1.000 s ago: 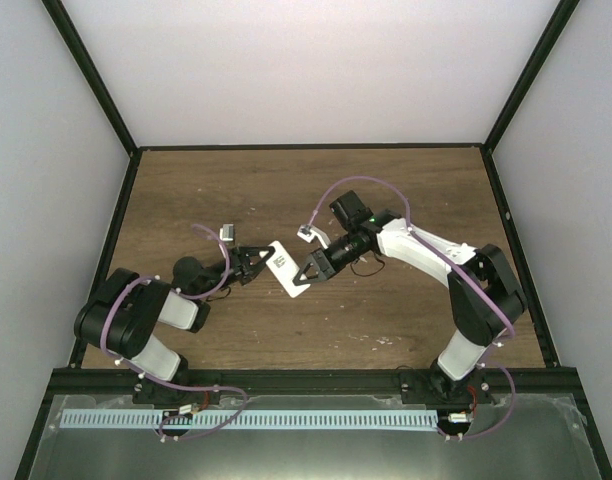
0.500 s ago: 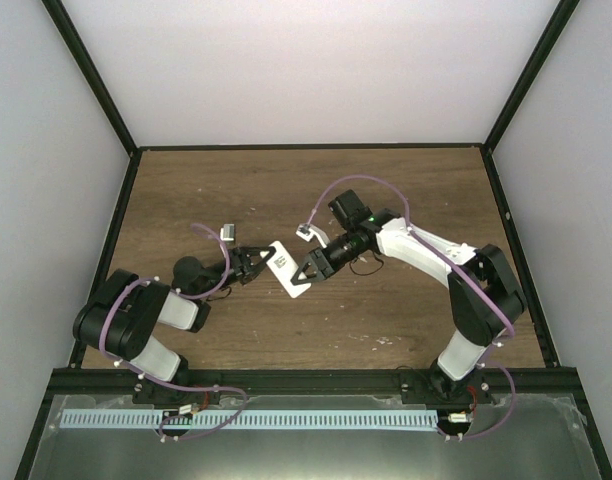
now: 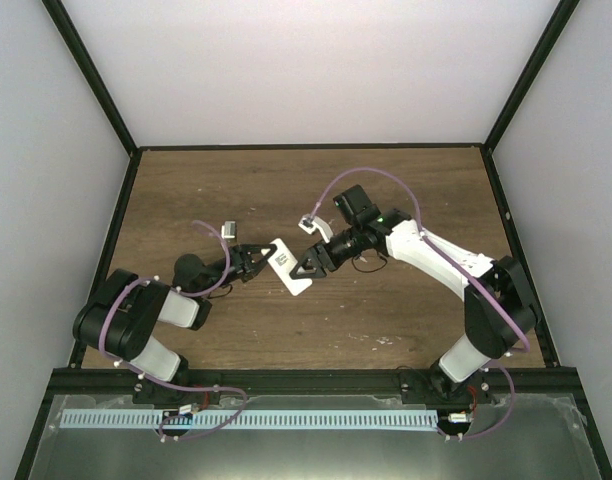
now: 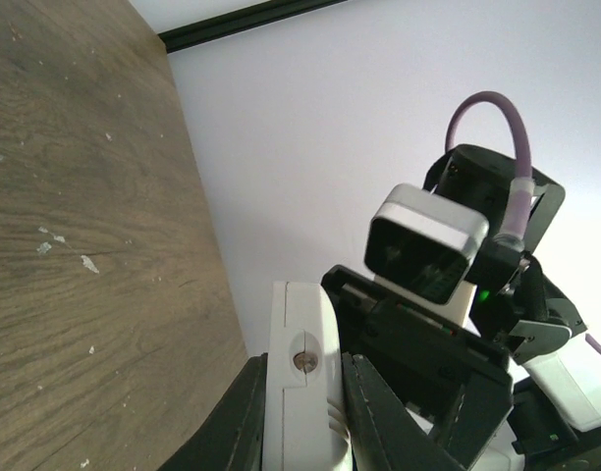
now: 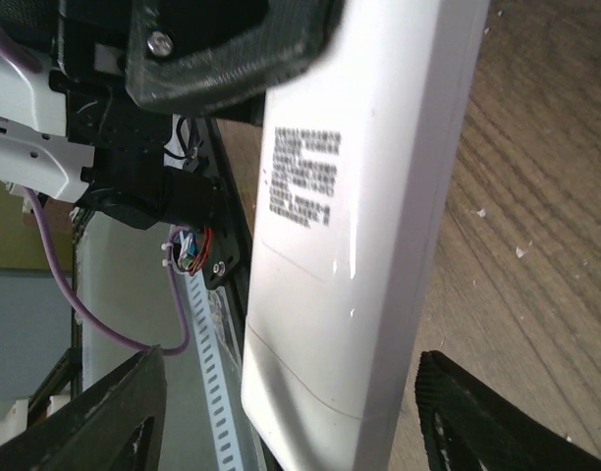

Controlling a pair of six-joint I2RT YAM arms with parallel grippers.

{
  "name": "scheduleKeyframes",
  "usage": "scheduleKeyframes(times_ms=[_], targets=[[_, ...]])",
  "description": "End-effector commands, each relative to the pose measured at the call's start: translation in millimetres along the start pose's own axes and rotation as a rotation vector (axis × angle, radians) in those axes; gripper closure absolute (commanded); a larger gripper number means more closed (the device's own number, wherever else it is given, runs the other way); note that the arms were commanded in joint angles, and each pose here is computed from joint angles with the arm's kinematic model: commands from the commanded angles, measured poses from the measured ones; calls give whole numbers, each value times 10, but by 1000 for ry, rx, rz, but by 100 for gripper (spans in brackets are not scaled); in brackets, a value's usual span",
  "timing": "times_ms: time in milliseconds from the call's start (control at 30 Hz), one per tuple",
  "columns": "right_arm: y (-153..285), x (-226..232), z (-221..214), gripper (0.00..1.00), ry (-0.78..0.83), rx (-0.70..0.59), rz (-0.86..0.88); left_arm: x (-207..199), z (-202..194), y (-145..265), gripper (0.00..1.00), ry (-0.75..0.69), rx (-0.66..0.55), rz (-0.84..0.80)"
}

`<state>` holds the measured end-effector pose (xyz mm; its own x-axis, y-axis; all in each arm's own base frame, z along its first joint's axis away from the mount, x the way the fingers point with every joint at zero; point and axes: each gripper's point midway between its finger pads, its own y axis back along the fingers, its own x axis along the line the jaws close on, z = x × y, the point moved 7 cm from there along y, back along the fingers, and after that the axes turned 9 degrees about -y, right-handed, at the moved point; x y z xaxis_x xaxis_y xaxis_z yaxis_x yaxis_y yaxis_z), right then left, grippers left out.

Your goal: Load the batteries into the remote control

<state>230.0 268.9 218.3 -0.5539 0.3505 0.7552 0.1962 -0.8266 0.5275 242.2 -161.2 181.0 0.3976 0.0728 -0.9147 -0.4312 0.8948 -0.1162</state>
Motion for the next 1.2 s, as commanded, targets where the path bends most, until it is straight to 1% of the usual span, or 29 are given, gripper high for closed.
scheduleKeyframes(times_ms=[0, 200, 500, 600, 667, 767, 967, 1100, 1167], targets=[[50, 43, -69, 35, -5, 11, 12, -146, 42, -36, 100, -55, 14, -50], [145, 92, -139, 30, 13, -15, -35, -108, 39, -29, 100, -56, 6, -22], [136, 7, -329, 33, -23, 10, -77, -104, 83, -44, 100, -55, -18, -2], [125, -55, -368, 32, -42, 11, -113, -131, 106, -64, 100, -64, -13, -10], [124, -77, -346, 30, -41, 2, -127, -165, 116, -88, 100, -79, 3, -26], [99, -48, -257, 29, -32, -12, -89, -234, 124, -123, 100, -101, 40, -63], [87, 37, -90, 29, -10, -27, -24, -332, 70, -159, 100, -127, 148, -140], [85, 78, -32, 31, 1, -28, 6, -346, 41, -147, 100, -129, 167, -163], [81, 92, -10, 35, 1, -28, 16, -342, 29, -135, 100, -127, 163, -164]])
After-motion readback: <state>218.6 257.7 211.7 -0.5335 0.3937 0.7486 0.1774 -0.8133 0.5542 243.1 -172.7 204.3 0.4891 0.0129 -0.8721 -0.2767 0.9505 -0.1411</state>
